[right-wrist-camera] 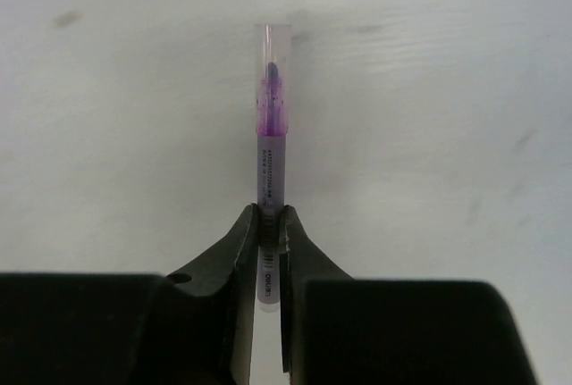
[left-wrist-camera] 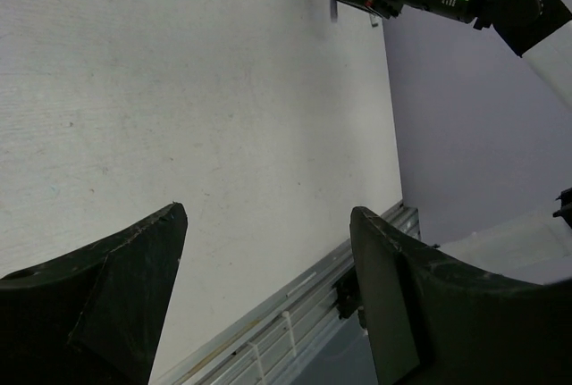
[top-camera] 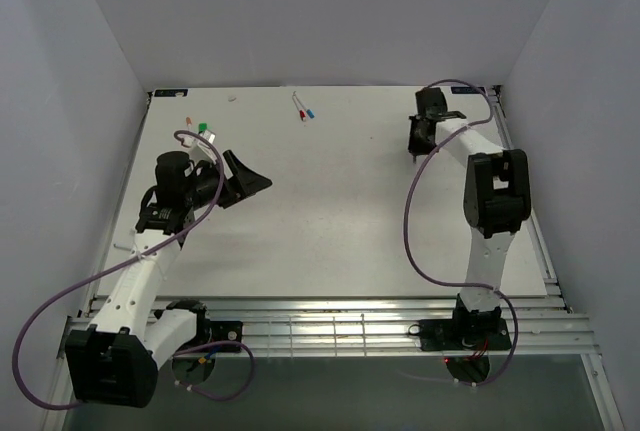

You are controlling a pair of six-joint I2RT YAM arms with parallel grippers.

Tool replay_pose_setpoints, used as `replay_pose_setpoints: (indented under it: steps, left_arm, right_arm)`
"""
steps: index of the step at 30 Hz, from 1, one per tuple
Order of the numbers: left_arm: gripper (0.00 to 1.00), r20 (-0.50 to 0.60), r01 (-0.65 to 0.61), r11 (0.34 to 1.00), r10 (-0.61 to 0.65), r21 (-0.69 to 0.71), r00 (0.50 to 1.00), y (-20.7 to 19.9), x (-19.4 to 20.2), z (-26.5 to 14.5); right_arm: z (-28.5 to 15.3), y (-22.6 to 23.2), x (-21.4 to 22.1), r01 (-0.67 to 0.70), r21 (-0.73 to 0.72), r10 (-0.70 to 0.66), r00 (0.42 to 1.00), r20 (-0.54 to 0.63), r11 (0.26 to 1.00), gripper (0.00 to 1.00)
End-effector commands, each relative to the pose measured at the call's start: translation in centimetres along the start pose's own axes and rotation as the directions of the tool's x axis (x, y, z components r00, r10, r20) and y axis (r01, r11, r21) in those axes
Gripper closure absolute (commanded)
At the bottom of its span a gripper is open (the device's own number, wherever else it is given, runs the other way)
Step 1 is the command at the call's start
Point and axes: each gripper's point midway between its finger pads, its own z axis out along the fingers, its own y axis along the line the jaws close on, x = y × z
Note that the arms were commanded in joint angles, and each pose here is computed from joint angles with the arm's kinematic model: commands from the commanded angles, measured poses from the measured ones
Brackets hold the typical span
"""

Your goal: Open the pen caps

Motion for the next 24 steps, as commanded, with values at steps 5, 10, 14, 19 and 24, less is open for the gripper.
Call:
replay_pose_setpoints:
  steps: [5, 10, 14, 19, 24]
  left_arm:
    - [0.15, -0.119, 0.032, 0.971, -0.004, 0.236, 0.993, -4.2, 2.1, 0.2]
    - [0.15, -0.114, 0.004, 0.968, 0.026, 0.251, 0.993, -7.3, 4.2, 1.4]
    - [0.18, -0.140, 0.037, 0.968, -0.002, 0.247, 0.990, -8.0, 5.6, 2.1]
    - [0.28, -0.172, 0.064, 0.961, -0.017, 0.269, 0.985, -9.5, 8.7, 3.5]
    - [0.35, -0.203, 0.089, 0.973, -0.045, 0.214, 0.978, -9.2, 10.7, 4.9]
  right_arm:
    - [-18.2, 16.2, 11.0, 0.191, -0.604, -0.222, 0.975, 0.024, 0.774, 0.92]
    - [-26.4, 18.1, 17.7, 0.234, -0.799, -0.227, 0.966, 0.125, 0.554, 0.92]
    - [-29.3, 17.5, 21.1, 0.242, -0.844, -0.248, 0.959, 0.134, 0.480, 0.92]
    - [-31.2, 17.6, 22.8, 0.228, -0.887, -0.240, 0.961, 0.138, 0.403, 0.92]
    - [-32.3, 18.2, 22.8, 0.227, -0.898, -0.225, 0.963, 0.149, 0.376, 0.92]
